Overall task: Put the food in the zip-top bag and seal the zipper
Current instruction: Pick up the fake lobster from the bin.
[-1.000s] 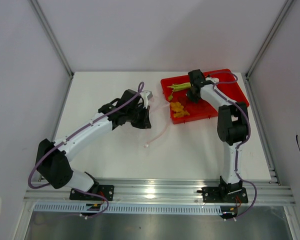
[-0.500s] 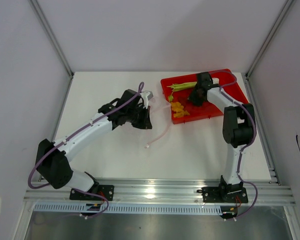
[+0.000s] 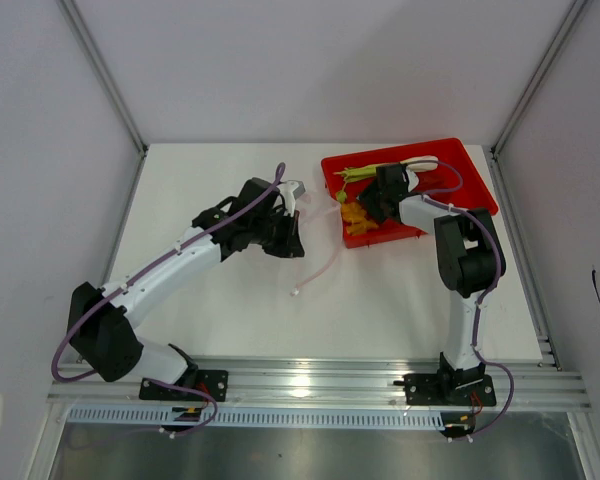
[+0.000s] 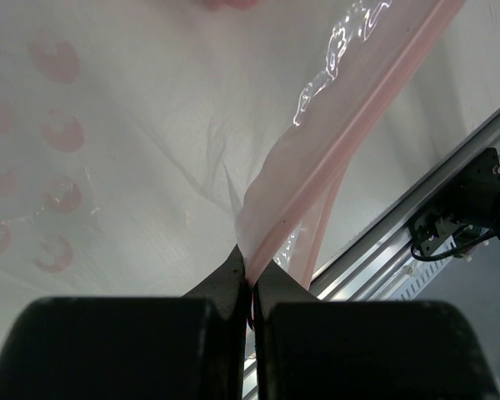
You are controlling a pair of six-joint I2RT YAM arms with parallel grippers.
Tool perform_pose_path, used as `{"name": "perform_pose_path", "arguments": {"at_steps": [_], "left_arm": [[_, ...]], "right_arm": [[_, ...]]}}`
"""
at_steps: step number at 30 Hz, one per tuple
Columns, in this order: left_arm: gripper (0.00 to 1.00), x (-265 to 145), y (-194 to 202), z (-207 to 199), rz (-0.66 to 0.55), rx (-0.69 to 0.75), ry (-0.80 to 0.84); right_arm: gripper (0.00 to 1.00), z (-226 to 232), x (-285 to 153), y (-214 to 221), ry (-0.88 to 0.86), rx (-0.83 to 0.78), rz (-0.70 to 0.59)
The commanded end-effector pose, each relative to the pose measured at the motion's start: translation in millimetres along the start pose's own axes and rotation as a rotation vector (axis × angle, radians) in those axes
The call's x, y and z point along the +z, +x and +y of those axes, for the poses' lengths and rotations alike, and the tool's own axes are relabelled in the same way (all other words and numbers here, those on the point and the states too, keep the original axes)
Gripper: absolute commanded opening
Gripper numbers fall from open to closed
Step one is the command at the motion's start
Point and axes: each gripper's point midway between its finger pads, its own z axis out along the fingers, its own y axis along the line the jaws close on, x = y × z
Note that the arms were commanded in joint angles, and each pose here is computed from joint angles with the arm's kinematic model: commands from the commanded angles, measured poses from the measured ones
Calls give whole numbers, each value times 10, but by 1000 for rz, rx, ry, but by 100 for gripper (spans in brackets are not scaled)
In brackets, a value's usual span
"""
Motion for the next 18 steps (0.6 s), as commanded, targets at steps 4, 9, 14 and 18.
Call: {"name": "perform_pose_path", "arguments": {"at_steps": [4,9,14,18], "left_arm": [[1,-144,-130,-134,-60,21,60],[1,-126,-101,-148,-54,16,78],[1,-148,-83,-162,-61,14,88],[1,-184,-66,-189,-70,18,102]], "right_arm": [[59,105,-127,-376,19,78,-212],[61,79,-11,-415,-5,102,-223],[58,200,102,-447,-59,118,-294],[58,279,142,-461,-91,112,-342]]}}
